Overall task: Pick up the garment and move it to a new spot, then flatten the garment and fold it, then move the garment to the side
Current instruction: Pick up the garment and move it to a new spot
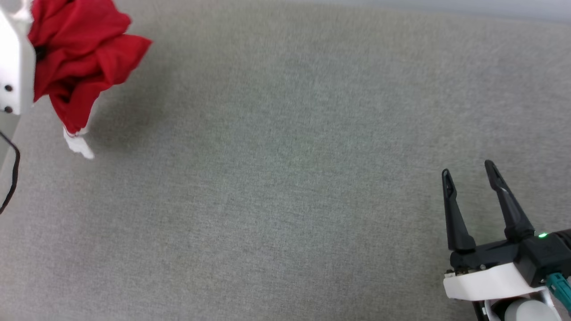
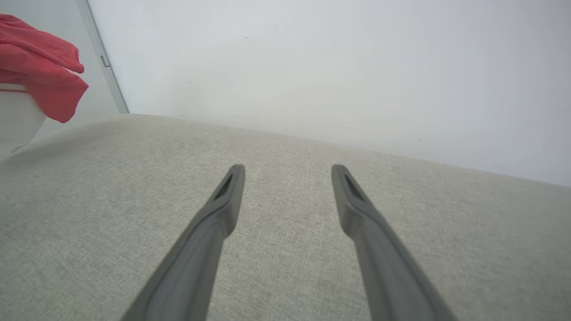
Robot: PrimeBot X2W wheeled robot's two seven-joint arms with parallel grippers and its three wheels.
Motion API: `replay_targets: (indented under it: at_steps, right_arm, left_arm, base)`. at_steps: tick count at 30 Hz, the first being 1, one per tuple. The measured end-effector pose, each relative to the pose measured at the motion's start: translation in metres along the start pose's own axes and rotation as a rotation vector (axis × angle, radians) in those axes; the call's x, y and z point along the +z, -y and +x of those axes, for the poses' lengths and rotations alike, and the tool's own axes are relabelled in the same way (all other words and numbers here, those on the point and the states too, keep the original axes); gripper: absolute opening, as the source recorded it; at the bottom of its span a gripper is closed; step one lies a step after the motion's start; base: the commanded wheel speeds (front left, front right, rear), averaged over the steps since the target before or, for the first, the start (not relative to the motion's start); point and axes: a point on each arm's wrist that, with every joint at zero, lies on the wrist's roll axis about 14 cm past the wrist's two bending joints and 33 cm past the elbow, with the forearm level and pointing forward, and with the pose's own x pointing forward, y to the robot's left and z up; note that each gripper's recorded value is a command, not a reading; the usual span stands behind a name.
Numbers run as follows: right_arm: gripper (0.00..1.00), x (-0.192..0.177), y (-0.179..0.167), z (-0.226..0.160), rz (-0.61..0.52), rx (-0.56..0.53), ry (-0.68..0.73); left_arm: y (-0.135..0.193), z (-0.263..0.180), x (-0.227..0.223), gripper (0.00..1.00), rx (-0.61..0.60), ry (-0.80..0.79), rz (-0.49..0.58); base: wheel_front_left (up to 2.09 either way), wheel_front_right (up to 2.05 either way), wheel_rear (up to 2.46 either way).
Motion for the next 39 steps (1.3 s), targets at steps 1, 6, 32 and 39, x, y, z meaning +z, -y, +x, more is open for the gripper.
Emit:
replay_targets:
  at_steps: [1,6,32,39]
  right_arm:
    - [1.0,0.005,-0.001,-0.003,0.001,0.0,0.009]
    - [1.0,0.028,0.0,-0.018,0.003,-0.018,0.049]
    - [1.0,0.034,0.082,-0.092,-0.04,-0.321,0.008]
    - [1.0,0.023,0.092,-0.093,-0.041,-0.35,-0.027]
  left_arm:
    - [0.003,-0.009,0.009,0.0,-0.002,0.024,0.03]
    - [0.045,-0.048,0.06,0.0,-0.068,0.167,0.18]
    - [0.426,-0.017,-0.006,0.0,-0.93,0.095,0.72]
    - [0.463,-0.01,-0.07,0.0,-1.048,-0.057,0.727]
  base:
    - [0.0,0.0,0.0]
    - [0.0,0.0,0.0]
    - [0.0,0.0,0.0]
    - [0.0,0.0,0.0]
